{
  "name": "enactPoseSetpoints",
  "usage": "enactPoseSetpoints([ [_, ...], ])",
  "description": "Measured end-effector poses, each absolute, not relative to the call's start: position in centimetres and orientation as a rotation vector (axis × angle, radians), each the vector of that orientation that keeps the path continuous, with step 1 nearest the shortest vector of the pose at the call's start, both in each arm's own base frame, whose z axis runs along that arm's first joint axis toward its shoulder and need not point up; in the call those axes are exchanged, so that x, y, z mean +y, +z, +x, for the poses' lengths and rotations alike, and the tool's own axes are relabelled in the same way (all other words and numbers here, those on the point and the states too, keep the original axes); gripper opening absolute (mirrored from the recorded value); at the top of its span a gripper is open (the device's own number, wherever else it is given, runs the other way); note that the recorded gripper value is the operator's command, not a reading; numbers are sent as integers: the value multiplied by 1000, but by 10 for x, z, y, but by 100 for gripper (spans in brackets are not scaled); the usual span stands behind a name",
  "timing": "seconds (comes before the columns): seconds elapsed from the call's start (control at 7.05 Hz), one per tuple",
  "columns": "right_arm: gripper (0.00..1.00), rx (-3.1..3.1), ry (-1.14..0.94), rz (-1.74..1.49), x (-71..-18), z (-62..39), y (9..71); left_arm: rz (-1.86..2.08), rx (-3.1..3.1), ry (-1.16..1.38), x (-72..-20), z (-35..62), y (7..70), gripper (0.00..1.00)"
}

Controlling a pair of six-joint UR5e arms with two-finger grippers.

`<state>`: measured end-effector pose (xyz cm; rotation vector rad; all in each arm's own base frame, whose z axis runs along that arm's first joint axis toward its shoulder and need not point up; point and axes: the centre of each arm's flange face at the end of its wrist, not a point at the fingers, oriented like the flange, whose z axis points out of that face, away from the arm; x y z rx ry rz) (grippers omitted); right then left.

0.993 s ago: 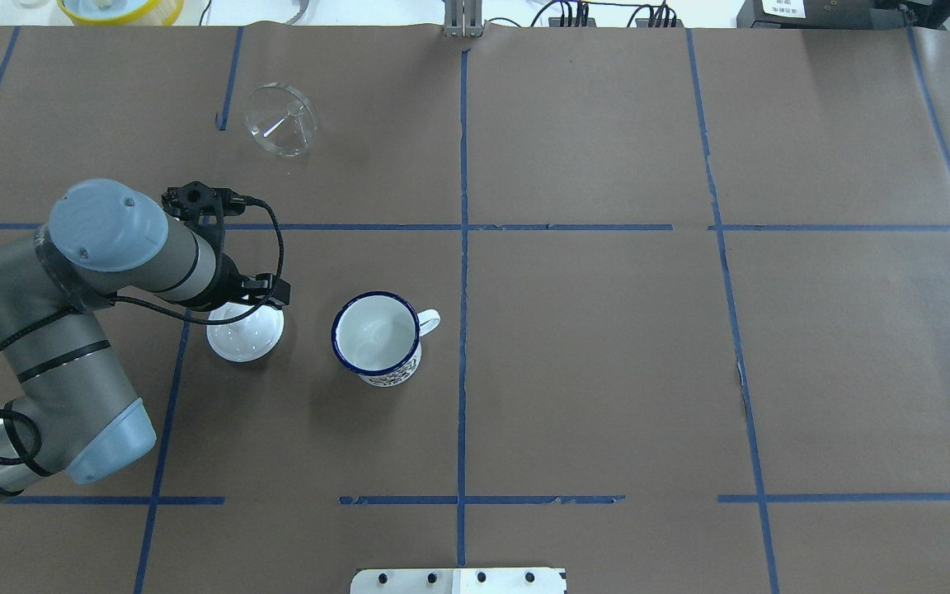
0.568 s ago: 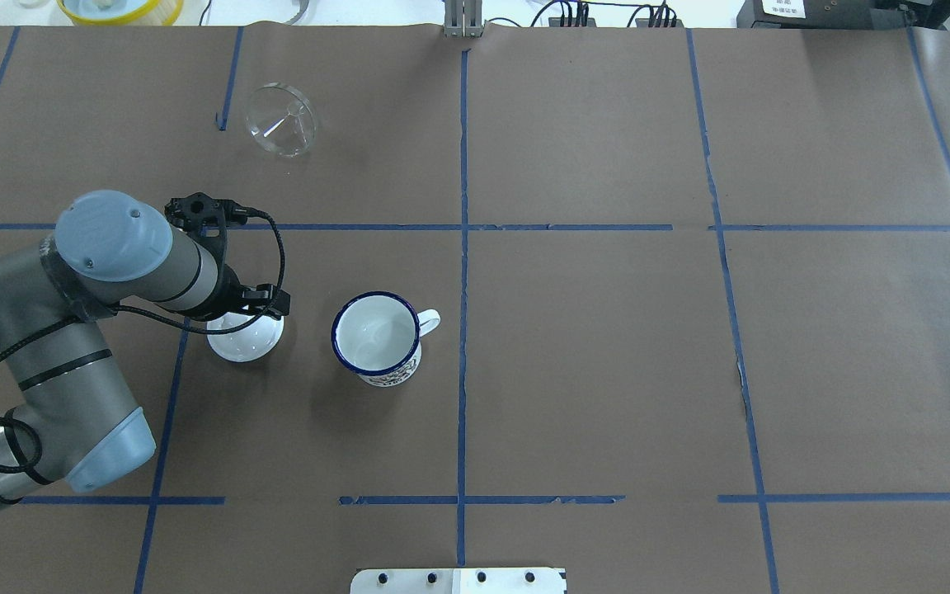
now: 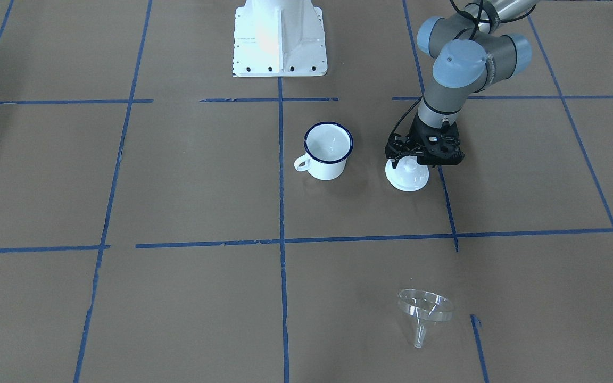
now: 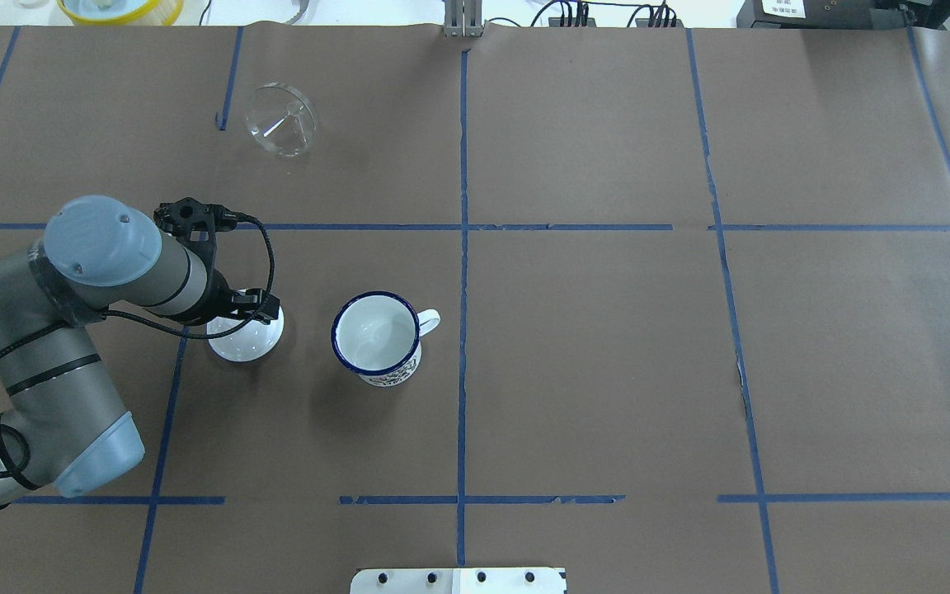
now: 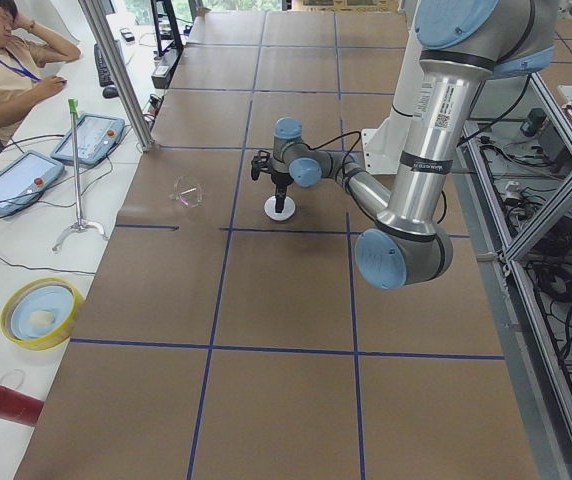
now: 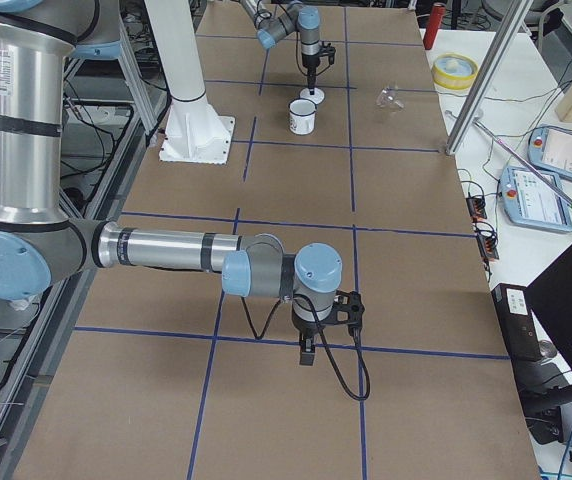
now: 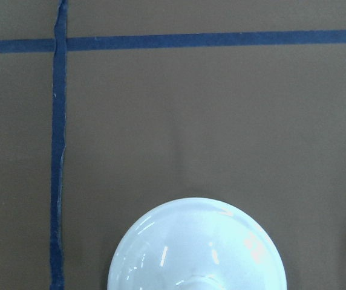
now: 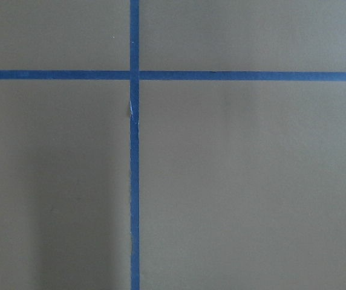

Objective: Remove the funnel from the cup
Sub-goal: 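Lower the left gripper and grasp the stem of the white plastic funnel, then lift the white funnel with the left gripper and carry it over the mug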

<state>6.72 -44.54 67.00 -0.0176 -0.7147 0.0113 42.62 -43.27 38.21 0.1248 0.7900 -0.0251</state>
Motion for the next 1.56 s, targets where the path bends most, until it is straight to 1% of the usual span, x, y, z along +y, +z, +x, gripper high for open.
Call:
enactPoseSetpoints([
  [0.14,100,-715,11,-18,-445,67,670,125,791,-25,-432,426,381,5],
  [0.28,100,-715,11,-18,-445,67,670,125,792,-25,-433,426,381,0],
  [0.99,100,-715,11,-18,-445,67,670,130,799,-28,-432,424,375,0],
  [1.56,100,-715,11,-18,-445,67,670,140,805,-36,-428,410,350,0],
])
